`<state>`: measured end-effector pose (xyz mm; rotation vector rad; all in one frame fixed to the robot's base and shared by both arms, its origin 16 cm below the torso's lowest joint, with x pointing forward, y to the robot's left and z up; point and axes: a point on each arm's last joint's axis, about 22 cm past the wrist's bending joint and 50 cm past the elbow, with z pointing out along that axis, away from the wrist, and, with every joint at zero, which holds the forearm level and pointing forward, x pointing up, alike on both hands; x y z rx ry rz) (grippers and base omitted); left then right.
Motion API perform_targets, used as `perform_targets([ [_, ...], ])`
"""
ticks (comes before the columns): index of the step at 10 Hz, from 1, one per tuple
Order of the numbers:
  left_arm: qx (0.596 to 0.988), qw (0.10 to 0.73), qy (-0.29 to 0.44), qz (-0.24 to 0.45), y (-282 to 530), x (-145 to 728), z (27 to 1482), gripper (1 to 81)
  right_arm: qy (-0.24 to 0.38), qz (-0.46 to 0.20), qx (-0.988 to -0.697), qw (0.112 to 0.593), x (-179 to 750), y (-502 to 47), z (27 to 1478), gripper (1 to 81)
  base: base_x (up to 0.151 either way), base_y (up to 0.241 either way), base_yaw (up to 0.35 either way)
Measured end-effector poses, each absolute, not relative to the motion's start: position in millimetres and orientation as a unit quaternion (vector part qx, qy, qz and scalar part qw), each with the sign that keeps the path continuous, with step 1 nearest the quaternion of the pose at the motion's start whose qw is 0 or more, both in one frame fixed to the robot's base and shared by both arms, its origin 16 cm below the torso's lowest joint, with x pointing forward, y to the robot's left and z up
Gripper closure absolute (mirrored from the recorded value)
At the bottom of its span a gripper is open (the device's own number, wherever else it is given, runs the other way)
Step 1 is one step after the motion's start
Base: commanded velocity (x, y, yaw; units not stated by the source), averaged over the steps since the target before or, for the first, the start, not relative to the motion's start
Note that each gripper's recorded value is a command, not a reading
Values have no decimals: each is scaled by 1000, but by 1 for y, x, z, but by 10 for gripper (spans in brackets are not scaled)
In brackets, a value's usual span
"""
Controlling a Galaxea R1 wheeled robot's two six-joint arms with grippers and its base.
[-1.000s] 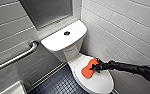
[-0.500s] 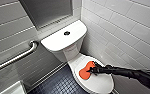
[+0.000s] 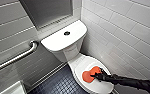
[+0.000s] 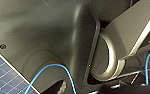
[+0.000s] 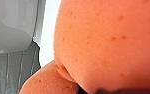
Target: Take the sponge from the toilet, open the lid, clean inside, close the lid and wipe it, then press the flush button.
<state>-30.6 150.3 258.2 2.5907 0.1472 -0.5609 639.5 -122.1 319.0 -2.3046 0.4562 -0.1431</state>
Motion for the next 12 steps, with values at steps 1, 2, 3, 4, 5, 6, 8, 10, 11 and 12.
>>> perform_targets([
  [1,947,241,54,-205,150,-31,258,10,186,-52,-902,385,623,-135,319,811,0,0,0],
  [2,947,241,54,-205,150,-31,258,10,194,-51,-901,385,606,-150,318,811,0,0,0],
  [3,947,241,54,-205,150,-31,258,10,204,-48,-899,385,586,-165,317,811,0,0,0],
  [4,947,241,53,-205,150,-31,258,10,214,-44,-898,382,568,-180,318,811,0,0,0],
  [5,947,241,54,-205,150,-31,258,10,222,-40,-898,378,551,-196,318,811,0,0,0],
  [6,947,241,54,-206,151,-31,258,10,232,-39,-898,372,534,-215,319,811,0,0,0],
  [8,947,241,53,-205,150,-31,258,10,260,-34,-897,356,486,-255,319,811,0,0,0],
  [10,947,241,54,-205,150,-31,258,10,287,-23,-894,342,430,-279,315,811,0,0,0],
  [11,947,241,54,-205,150,-31,258,10,300,-12,-892,338,400,-282,314,811,0,0,0],
  [12,947,241,53,-205,150,-31,258,10,313,-2,-889,333,368,-287,313,811,0,0,0],
])
